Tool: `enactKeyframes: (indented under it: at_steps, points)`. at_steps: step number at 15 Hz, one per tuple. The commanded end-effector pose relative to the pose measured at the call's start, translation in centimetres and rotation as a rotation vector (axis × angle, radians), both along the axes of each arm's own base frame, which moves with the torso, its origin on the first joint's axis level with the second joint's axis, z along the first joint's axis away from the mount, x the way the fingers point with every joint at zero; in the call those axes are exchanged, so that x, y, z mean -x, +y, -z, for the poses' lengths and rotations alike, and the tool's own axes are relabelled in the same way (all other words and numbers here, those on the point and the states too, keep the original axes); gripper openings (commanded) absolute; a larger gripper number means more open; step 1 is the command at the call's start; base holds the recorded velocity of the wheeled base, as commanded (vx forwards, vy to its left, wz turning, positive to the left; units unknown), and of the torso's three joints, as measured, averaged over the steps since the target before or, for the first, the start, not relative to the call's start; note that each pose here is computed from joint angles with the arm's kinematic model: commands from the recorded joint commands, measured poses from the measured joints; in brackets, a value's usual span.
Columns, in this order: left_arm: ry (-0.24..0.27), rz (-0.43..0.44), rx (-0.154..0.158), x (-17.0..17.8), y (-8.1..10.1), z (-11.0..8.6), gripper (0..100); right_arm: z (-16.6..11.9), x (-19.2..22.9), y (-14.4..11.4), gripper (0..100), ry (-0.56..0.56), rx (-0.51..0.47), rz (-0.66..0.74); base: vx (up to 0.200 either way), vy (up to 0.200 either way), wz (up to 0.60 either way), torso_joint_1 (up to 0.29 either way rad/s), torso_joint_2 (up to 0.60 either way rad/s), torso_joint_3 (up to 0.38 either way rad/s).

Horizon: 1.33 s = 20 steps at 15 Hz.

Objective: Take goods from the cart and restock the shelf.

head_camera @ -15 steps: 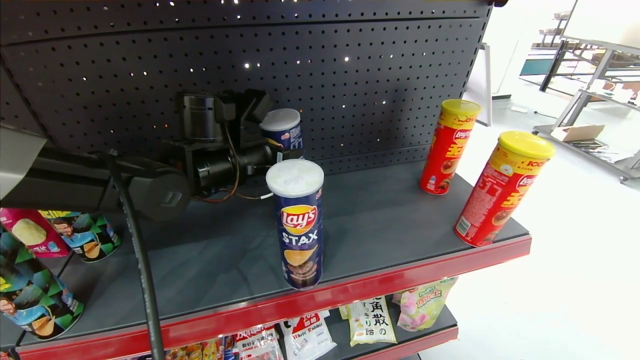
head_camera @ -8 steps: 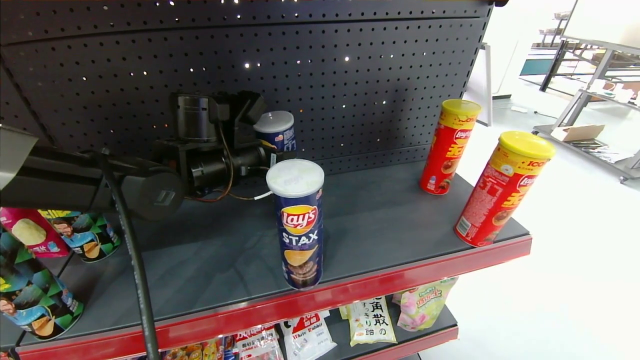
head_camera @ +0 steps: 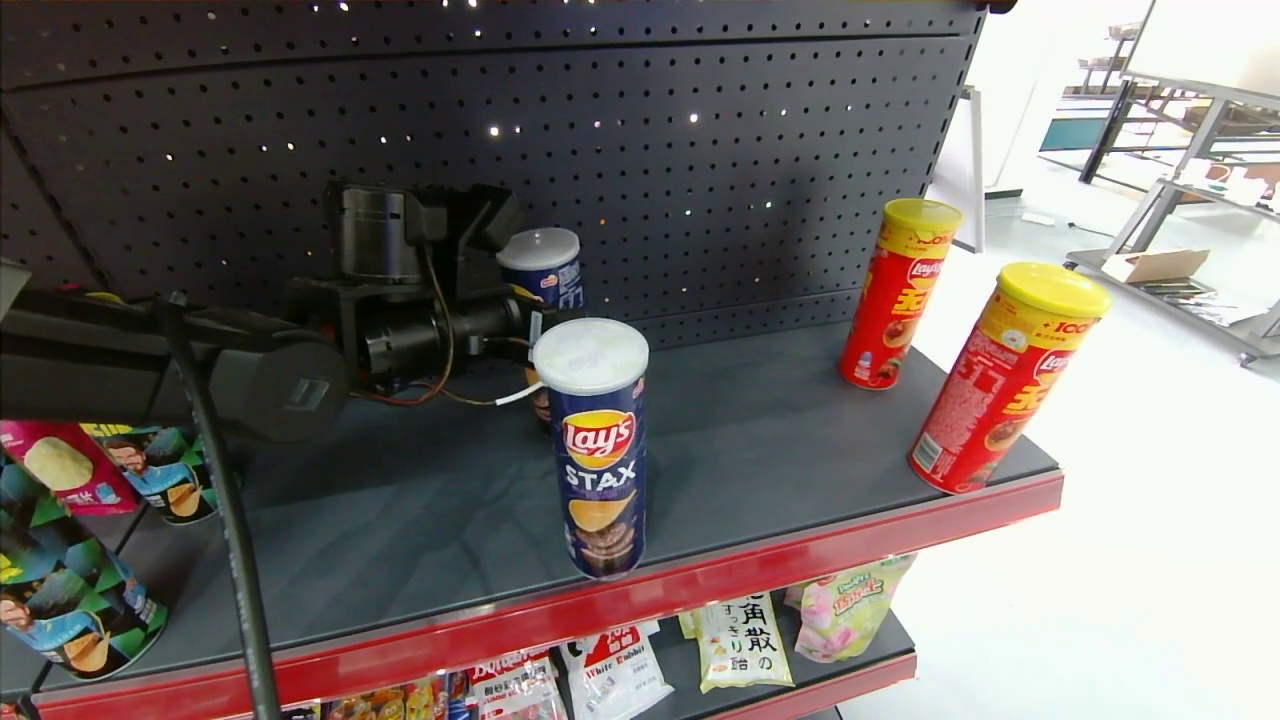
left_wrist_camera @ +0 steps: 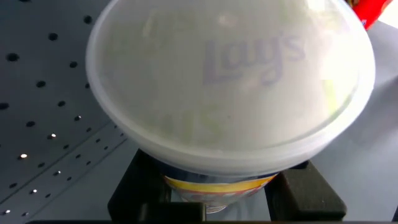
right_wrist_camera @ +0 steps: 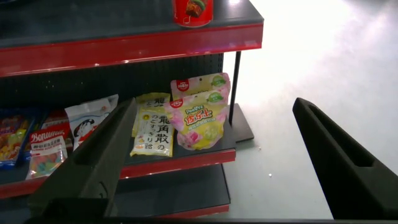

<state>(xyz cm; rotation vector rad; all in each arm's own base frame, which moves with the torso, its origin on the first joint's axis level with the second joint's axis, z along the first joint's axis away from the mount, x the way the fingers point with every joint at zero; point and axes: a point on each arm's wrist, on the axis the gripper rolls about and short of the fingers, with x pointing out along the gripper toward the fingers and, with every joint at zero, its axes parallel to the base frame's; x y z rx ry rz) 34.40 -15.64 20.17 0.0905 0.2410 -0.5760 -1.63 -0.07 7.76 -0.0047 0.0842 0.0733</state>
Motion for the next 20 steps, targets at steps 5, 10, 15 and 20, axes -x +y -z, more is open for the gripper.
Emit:
enactKeyframes:
  at_steps: [5,10,15,20]
  points:
    - [-0.023,0.010,0.010,-0.3,-0.5,0.1,0,0.0,0.0,0.0,100,0.002,0.000,0.000,0.000,0.000,0.00,0.000,0.00,0.000]
    - [-0.038,0.017,0.018,-0.4,-0.8,0.2,0,0.0,0.0,0.0,100,0.002,0.000,0.000,0.000,0.000,0.00,0.000,0.00,0.000]
    - [-0.028,0.015,0.004,-0.4,-0.8,0.6,0,0.0,0.0,0.0,100,0.002,0.000,0.000,0.000,0.000,0.00,0.000,0.00,0.000]
    - [-0.020,0.013,0.000,-0.6,-0.9,1.0,0,0.0,0.0,0.0,100,0.002,0.000,0.000,0.000,0.000,0.00,0.000,0.00,0.000]
